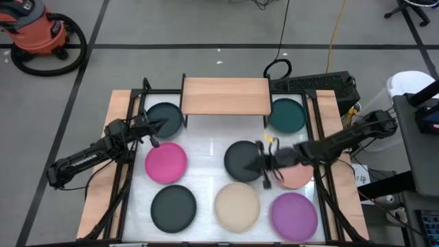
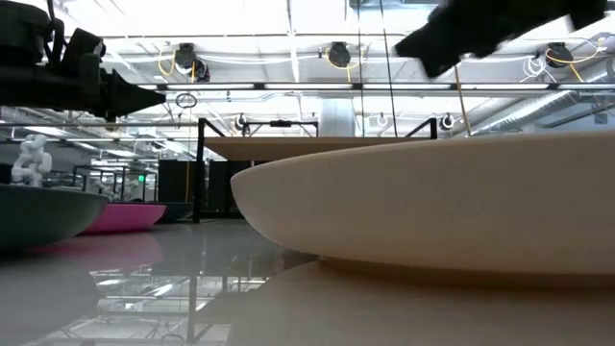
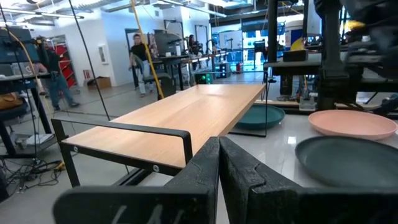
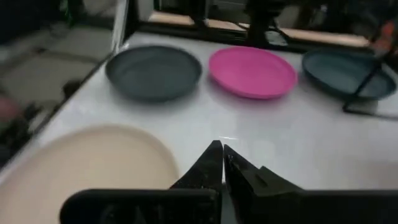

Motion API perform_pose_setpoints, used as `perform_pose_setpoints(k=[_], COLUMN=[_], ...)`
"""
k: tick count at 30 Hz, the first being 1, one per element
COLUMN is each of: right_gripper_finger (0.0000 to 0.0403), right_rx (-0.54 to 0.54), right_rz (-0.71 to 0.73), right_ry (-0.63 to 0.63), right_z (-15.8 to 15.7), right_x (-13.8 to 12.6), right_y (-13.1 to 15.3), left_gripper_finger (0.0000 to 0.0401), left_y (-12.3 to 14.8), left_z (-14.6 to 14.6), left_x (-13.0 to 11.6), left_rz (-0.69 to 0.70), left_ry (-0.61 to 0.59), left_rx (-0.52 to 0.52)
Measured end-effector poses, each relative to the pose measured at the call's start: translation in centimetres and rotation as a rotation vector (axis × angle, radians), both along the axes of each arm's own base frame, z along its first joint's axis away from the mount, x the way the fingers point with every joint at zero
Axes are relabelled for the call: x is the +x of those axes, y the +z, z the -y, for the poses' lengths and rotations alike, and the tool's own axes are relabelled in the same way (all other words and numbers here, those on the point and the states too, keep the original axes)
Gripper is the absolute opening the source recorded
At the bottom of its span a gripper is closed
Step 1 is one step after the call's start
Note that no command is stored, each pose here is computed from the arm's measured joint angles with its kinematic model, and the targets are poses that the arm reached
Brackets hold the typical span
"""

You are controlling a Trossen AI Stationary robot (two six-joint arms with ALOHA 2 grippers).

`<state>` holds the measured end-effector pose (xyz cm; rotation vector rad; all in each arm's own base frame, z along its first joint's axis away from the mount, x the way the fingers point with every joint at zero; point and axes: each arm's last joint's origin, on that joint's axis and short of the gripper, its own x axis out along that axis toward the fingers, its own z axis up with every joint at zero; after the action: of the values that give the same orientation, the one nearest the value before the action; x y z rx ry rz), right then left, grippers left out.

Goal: Place and stack plates onto a shelf
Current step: Put the top black plate on the shelf

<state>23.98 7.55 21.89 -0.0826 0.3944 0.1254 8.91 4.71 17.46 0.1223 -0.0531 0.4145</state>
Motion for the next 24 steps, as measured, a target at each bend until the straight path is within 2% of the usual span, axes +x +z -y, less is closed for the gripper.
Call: perform_pose_setpoints(k=[2, 5, 8, 10, 12, 15, 18, 24], right_gripper_finger=[0.0001, 0.0013, 0.0045, 0.0073, 0.0105, 0.0149, 0.0181, 0.0205], right_rx=[-0.079, -0.189, -0.223, -0.207, -0.164, -0.102, -0.074, -0.187], right_rz=[-0.018, -0.067, -0.137, -0.171, -0.218, -0.344, -0.436, -0.503], right_ry=[-0.036, -0.163, -0.241, -0.253, -0.209, -0.075, 0.005, 0.002], right_z=[-1.2, -1.6, -1.1, -1.0, -1.1, -1.9, -3.0, -3.9], right_x=[-0.7, -1.5, -1.9, -1.9, -1.8, -1.8, -1.9, -2.1], right_y=[-0.3, -0.9, -1.7, -2.3, -3.2, -5.5, -7.5, -9.8], left_gripper_finger=[0.0017, 0.0017, 0.0017, 0.0017, 0.0017, 0.0017, 0.0017, 0.0017], left_y=[0.0, 0.0, 0.0, 0.0, 0.0, 0.0, 0.0, 0.0], left_z=[0.0, 0.0, 0.0, 0.0, 0.0, 0.0, 0.0, 0.0], left_x=[0.0, 0.0, 0.0, 0.0, 0.0, 0.0, 0.0, 0.0], left_rz=[0.0, 0.0, 0.0, 0.0, 0.0, 0.0, 0.0, 0.0], left_ry=[0.0, 0.0, 0.0, 0.0, 0.0, 0.0, 0.0, 0.0], left_rx=[0.0, 0.0, 0.0, 0.0, 0.0, 0.0, 0.0, 0.0])
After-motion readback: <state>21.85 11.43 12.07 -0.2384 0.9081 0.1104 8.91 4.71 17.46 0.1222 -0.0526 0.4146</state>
